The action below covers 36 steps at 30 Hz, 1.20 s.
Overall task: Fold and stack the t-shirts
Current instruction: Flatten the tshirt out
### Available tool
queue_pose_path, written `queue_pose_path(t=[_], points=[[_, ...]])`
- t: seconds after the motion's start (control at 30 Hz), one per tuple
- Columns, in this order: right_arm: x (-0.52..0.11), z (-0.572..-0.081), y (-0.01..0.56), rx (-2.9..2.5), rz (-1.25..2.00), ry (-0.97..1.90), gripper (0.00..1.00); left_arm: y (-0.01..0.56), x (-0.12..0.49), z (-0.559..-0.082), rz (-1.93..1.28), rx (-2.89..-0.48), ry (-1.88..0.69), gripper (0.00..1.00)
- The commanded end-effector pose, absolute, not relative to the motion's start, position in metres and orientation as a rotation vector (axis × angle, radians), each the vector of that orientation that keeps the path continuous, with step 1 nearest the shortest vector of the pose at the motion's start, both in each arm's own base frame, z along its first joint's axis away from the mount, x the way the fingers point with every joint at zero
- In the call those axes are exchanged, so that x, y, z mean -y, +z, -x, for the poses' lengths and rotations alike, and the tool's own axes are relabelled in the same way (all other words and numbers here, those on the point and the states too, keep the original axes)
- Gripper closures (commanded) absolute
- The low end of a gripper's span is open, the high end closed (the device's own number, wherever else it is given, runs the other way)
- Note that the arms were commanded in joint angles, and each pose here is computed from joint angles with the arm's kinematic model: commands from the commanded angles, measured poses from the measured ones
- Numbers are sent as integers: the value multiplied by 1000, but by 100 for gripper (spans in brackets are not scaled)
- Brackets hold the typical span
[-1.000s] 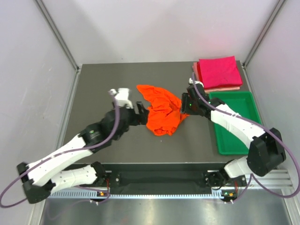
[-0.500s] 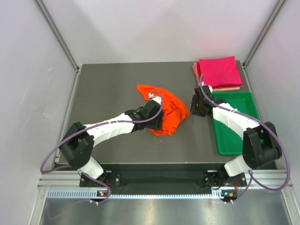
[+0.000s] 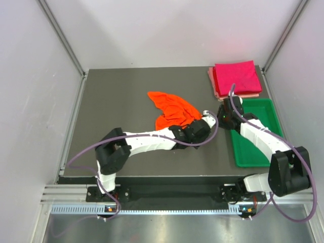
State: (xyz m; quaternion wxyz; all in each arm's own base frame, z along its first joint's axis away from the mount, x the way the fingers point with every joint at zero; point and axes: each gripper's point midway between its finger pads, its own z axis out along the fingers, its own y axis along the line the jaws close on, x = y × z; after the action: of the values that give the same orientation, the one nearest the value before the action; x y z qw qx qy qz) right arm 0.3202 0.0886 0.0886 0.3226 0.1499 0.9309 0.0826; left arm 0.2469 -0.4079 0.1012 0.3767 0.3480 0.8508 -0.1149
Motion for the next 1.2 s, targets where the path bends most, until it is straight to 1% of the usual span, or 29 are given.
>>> queue_pose_path(t=[0.0,0.13,0.3,0.43,0.77,0.8,0.9,0.97,1.0,1.07,1.17], points=[[-93,-328,114,-2360,-387,298,62,112,412,-270,-861,-2117,-167,49],[-92,-327,125,-2329,-379,316,62,105,410,-280,-823,-2124,-86,52],[-92,-326,130,-2322,-379,336,62,93,404,-279,-838,-2130,-14,52],[-91,-326,132,-2315,-384,341,61,81,402,-277,-860,-2132,10,52],[-89,-326,130,-2316,-394,342,61,69,399,-279,-861,-2130,54,58],[-89,-326,131,-2316,-393,344,61,68,398,-280,-863,-2129,68,67],[-89,-326,133,-2308,-395,347,61,71,393,-284,-845,-2116,107,85],[-90,-326,133,-2309,-392,349,61,75,392,-285,-828,-2110,113,98],[-89,-326,132,-2311,-396,346,61,77,389,-286,-815,-2105,131,100],[-91,-326,131,-2312,-395,360,61,88,385,-288,-776,-2099,129,100],[-95,-324,126,-2328,-399,380,61,128,366,-295,-663,-2109,172,100]])
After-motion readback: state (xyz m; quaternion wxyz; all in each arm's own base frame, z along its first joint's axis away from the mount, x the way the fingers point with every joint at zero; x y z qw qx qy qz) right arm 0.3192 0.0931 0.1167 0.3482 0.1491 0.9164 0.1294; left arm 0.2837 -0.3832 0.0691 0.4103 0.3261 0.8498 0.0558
